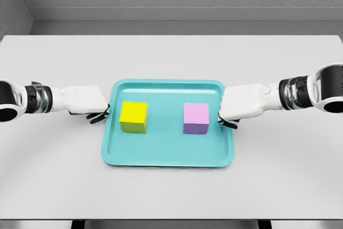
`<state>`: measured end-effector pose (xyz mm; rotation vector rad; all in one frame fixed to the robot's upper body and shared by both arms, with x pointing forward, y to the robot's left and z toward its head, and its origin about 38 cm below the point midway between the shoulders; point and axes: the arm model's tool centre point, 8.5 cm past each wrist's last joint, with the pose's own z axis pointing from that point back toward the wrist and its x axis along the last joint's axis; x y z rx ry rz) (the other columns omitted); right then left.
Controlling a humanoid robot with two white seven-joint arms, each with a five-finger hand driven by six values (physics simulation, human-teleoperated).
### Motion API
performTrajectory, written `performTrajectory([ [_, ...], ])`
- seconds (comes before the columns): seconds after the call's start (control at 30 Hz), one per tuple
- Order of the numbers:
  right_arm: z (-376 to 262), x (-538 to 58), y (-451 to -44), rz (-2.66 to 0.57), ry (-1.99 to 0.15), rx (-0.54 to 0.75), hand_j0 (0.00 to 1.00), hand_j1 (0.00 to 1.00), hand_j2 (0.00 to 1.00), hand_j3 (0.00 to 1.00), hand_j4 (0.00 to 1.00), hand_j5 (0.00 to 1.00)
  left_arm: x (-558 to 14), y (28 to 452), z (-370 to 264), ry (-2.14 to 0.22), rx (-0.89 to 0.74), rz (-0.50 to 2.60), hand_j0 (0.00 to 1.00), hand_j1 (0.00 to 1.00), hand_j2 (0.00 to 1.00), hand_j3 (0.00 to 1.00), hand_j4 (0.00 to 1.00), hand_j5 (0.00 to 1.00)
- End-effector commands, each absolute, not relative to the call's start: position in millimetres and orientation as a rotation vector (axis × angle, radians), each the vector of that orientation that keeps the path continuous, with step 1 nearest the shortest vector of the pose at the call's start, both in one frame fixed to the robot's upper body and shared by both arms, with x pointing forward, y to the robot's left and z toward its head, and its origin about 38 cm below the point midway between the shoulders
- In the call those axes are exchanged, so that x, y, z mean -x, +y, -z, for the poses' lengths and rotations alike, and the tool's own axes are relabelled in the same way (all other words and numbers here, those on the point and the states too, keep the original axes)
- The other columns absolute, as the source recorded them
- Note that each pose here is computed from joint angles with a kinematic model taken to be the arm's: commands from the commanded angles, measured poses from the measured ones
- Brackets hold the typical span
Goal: Push two cubes
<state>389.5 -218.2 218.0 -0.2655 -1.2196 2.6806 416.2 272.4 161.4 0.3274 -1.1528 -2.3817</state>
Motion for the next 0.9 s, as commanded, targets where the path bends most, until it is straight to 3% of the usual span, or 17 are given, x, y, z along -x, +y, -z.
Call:
performTrajectory([
  [0.0,-213.4,-391.8,-215.7,-2.674,-1.217,0.252,0.16,0.16,0.16,0.16,0.16,0.16,-415.7,272.2,-160.9,-1.152,-0.324,2.38,0.0,0.0,0.0,0.0,0.0,0.0],
  [0.87,-188.8,-411.5,-201.9,-2.679,-1.15,0.215,0.16,0.16,0.16,0.16,0.16,0.16,-412.8,238.3,-152.1,-1.193,-0.253,2.433,0.01,0.01,0.01,0.01,0.01,0.01],
])
